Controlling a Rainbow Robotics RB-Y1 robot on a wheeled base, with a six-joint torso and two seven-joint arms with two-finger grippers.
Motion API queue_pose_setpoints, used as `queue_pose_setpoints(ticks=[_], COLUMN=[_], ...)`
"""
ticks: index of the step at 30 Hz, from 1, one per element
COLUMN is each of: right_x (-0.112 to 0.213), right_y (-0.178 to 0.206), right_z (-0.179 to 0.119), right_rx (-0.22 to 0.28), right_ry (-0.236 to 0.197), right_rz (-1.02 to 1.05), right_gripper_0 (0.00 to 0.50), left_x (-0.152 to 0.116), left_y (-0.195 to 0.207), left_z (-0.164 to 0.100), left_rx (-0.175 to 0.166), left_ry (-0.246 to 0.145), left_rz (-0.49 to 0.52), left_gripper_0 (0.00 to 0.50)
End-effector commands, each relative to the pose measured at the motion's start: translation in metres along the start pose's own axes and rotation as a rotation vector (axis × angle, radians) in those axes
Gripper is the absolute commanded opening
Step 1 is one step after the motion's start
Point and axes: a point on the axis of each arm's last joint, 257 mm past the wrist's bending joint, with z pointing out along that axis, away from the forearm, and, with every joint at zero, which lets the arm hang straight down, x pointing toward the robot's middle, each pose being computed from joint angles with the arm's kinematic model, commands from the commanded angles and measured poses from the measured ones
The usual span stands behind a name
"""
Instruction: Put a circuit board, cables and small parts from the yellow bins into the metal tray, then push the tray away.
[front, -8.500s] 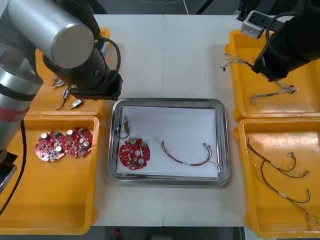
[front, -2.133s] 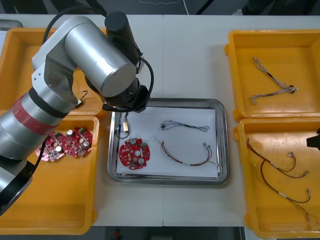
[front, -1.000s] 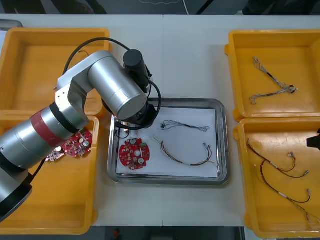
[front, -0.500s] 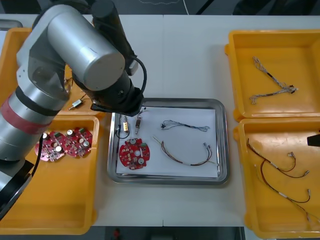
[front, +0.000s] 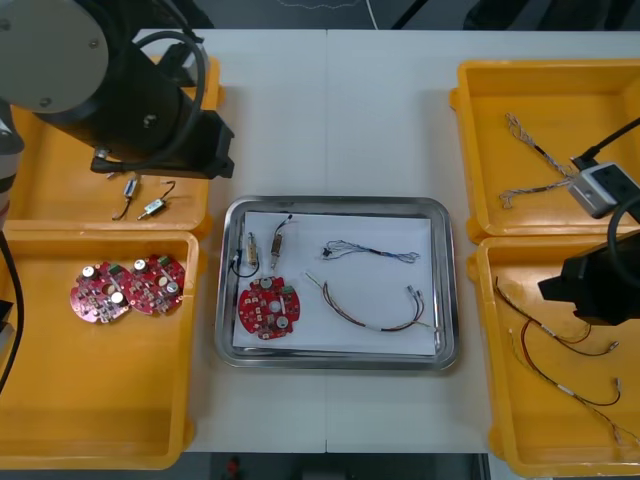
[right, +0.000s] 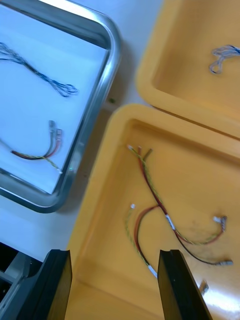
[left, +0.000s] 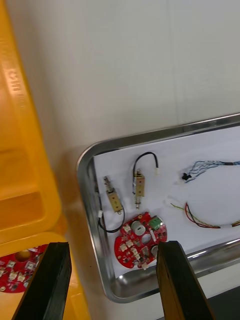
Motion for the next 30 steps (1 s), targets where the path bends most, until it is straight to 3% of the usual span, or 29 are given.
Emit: queue_pose_setpoints(ticks=[1,4,11,19,23,27,30], right_x=[-0.020,-0.026,-0.032,-0.041,-0.037,-0.029,-0.020], right_y=[0.037,0.066,0.114,0.168,0.185,0.194,0.202], right_z=[-0.002,0.007,0.026,0.055,0.067,0.089,0.101], right_rx=[-0.010,-0.033,-0.068,-0.053,-0.048,-0.008,-0.017], right_ry=[-0.016,0.000,0.006,0.004,0.019,0.069,0.102], right_rz=[-0.171,-0.289,-0.448,-0.633,-0.701,-0.872,-0.956], right_gripper_0=[0.500,0.500,0.500,0.500,0.500,0.500,0.500], left_x=[0.006,0.013,0.026,0.050,0.061,0.076,0.086], left_y=[0.045,0.073,0.117,0.148,0.162,0.183,0.196], left_z=[-0.016,-0.022,-0.035,-0.047,-0.052,-0.061,-0.067], left_rx=[-0.059,-0.091,-0.128,-0.138,-0.164,-0.207,-0.226], left_ry=[-0.028,-0.029,-0.025,0.004,0.009,0.014,0.021], left_rz=[0.028,0.020,0.005,-0.026,-0.033,-0.044,-0.057], left_gripper_0=[0.500,0.500,0.500,0.500,0.500,0.500,0.500])
